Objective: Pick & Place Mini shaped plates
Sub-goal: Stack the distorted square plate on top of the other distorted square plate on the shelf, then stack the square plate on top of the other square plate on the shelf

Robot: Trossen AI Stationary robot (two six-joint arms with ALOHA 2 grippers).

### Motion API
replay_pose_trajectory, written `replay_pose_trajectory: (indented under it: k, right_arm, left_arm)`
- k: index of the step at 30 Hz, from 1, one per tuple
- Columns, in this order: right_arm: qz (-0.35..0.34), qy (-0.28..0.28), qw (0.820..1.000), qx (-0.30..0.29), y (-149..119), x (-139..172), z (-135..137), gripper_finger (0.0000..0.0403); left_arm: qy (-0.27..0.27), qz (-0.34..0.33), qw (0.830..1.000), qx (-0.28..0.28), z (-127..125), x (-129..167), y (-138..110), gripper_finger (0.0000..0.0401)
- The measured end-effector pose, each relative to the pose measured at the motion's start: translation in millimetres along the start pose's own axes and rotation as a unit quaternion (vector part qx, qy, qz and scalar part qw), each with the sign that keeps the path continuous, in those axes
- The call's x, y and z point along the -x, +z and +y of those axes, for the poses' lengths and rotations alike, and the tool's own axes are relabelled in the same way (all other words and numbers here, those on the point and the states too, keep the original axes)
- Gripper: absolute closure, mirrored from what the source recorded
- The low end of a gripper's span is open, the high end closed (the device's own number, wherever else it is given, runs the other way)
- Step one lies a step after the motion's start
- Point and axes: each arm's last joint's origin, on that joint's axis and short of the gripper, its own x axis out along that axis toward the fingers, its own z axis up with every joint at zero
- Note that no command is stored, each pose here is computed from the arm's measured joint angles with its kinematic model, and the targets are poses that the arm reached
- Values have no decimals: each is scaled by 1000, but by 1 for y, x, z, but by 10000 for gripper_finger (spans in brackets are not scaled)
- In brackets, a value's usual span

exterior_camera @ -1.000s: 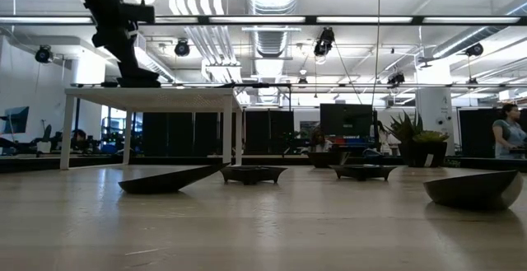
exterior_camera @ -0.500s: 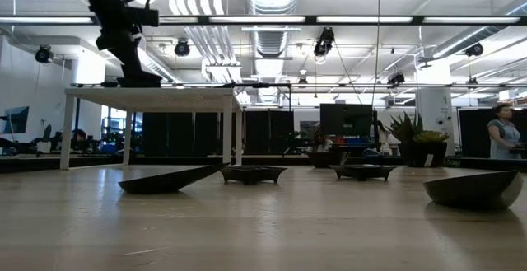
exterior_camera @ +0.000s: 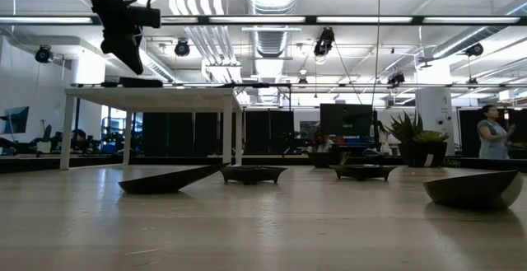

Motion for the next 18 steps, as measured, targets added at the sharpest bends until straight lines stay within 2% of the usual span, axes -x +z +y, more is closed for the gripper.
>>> replay_pose_trajectory:
  k: [12, 18]
  right_arm:
    - [9, -1, 1000, -9, -2, 0, 0, 344]
    - [16, -3, 1000, -23, -3, 0, 0, 344]
  left_arm:
    - [9, -9, 1000, 11, 3, 7, -3, 330]
    - [15, -37, 999, 21, 11, 23, 4, 330]
